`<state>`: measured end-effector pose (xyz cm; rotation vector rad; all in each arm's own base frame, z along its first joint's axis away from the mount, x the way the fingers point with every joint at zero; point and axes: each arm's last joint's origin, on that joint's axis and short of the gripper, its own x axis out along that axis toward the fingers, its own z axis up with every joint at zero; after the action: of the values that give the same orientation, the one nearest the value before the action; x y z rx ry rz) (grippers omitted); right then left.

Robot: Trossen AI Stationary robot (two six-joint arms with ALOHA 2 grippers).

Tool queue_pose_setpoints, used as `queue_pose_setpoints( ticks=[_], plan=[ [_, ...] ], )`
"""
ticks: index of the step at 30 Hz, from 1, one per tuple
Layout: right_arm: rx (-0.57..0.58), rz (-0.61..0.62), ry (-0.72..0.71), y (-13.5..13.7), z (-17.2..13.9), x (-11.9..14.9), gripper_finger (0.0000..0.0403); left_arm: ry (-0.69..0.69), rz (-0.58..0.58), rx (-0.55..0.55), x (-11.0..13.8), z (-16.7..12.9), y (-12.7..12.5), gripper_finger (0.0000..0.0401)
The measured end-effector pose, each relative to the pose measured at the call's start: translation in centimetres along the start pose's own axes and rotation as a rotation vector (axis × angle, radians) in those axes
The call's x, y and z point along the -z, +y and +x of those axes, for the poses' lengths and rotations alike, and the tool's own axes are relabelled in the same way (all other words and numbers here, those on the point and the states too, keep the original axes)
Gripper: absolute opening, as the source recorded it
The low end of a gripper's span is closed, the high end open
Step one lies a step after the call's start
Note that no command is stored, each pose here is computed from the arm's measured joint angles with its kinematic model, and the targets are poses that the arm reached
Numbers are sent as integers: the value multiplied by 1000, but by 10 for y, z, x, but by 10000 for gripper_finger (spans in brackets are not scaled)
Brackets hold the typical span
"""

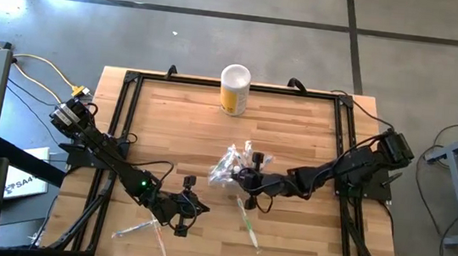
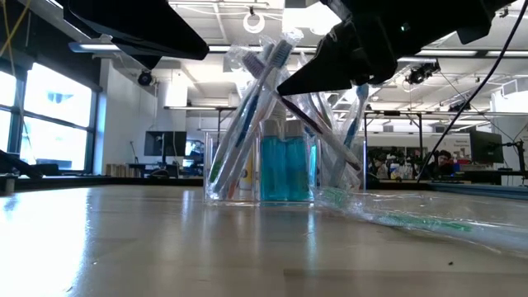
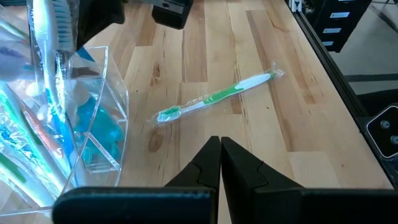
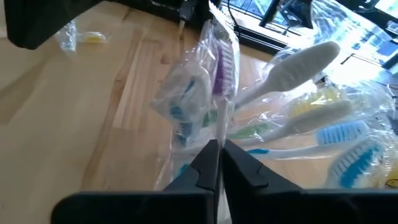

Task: Pick & Place toothbrushing station
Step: Put the purple toothbrush into the right part of the transparent organizer

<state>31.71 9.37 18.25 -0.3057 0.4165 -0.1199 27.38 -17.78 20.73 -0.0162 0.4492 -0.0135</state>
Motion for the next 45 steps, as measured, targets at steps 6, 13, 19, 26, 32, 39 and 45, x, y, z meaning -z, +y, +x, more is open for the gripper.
queue_pose_setpoints(
  ticks=[6,13,19,26,32,39,45],
  plan=[
    [119,-38,-1,11,-8,-2,2,1,1,1,0,0,0,8],
    [264,-45,-67,29,-24,-12,2,3,2,0,0,0,0,8],
    [329,-10,-79,39,-34,-13,2,3,2,0,0,0,0,8],
    [386,51,-167,42,-46,-3,2,5,-5,5,0,0,0,8],
    [363,158,-295,38,-59,13,2,11,-4,12,1,0,0,8],
    [314,295,-383,26,-67,34,2,11,-4,13,1,0,0,8],
    [302,381,-384,23,-70,47,2,10,-5,13,1,0,0,8]
  ],
)
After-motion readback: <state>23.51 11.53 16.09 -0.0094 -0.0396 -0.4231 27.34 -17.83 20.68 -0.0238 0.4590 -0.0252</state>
